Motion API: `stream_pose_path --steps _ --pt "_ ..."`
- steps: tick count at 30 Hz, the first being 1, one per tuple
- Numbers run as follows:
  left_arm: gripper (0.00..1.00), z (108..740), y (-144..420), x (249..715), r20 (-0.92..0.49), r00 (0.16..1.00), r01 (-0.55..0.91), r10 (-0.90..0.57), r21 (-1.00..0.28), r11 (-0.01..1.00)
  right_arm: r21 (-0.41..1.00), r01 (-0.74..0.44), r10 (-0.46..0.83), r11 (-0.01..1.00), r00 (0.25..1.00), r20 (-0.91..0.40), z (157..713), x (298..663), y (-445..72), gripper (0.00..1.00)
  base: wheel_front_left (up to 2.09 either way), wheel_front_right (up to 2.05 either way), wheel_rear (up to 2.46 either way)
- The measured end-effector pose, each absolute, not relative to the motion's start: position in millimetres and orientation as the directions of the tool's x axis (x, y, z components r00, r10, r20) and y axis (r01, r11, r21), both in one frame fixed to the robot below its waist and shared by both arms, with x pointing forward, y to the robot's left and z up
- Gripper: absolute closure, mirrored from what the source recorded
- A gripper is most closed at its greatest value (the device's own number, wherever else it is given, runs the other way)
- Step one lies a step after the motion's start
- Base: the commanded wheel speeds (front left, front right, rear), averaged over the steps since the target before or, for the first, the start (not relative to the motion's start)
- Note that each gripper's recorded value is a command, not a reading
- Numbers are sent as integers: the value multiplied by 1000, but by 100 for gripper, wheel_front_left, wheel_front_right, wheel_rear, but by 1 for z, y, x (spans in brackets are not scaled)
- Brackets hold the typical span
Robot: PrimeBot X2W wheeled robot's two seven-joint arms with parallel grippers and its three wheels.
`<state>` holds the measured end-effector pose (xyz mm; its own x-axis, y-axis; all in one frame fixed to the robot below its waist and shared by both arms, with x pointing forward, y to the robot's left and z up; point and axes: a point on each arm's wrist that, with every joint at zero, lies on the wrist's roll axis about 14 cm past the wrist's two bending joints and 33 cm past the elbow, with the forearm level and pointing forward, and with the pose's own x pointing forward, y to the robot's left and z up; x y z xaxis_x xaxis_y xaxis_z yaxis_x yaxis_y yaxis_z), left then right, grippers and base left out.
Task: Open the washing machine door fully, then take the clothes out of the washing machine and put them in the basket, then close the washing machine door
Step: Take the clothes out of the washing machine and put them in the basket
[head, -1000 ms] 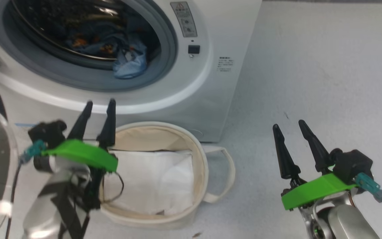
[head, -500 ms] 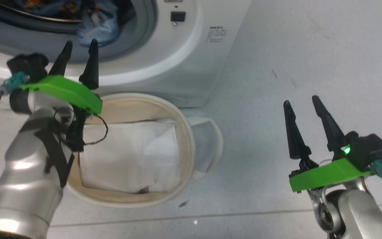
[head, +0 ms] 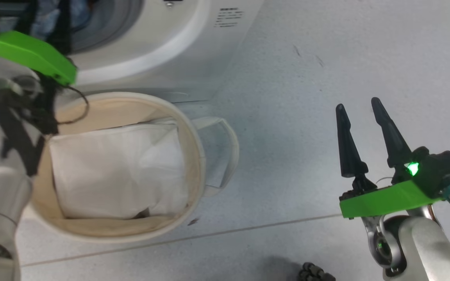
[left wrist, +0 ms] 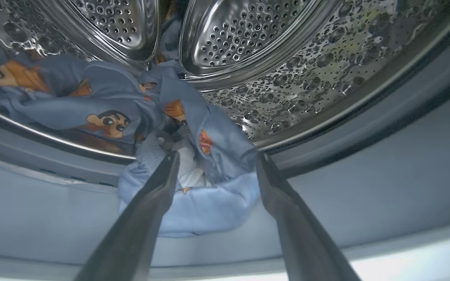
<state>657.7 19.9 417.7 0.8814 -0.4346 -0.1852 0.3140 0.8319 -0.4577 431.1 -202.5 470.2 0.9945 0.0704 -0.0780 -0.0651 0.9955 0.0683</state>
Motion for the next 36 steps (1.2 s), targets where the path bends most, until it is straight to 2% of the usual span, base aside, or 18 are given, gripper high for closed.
stream_pose_path --steps 8,15,16,28,36 --pt "0 378 19 664 -348 836 198 -424 -529 825 44 -5 9 999 996 -94 469 423 -220 0 0 0 0" --pt "0 370 -3 654 -402 775 200 -487 -575 793 48 1 4 999 995 -99 466 420 -220 0 0 0 0" --pt "100 371 -4 654 -400 775 201 -488 -577 792 51 -2 7 999 995 -98 466 420 -219 0 0 0 0" --pt "100 422 4 654 -249 849 285 -467 -527 800 90 -60 65 994 996 -62 473 424 -198 0 0 0 0" --pt "100 459 14 608 -175 838 405 -516 -435 804 160 -144 145 977 989 7 489 426 -169 0 0 0 0"
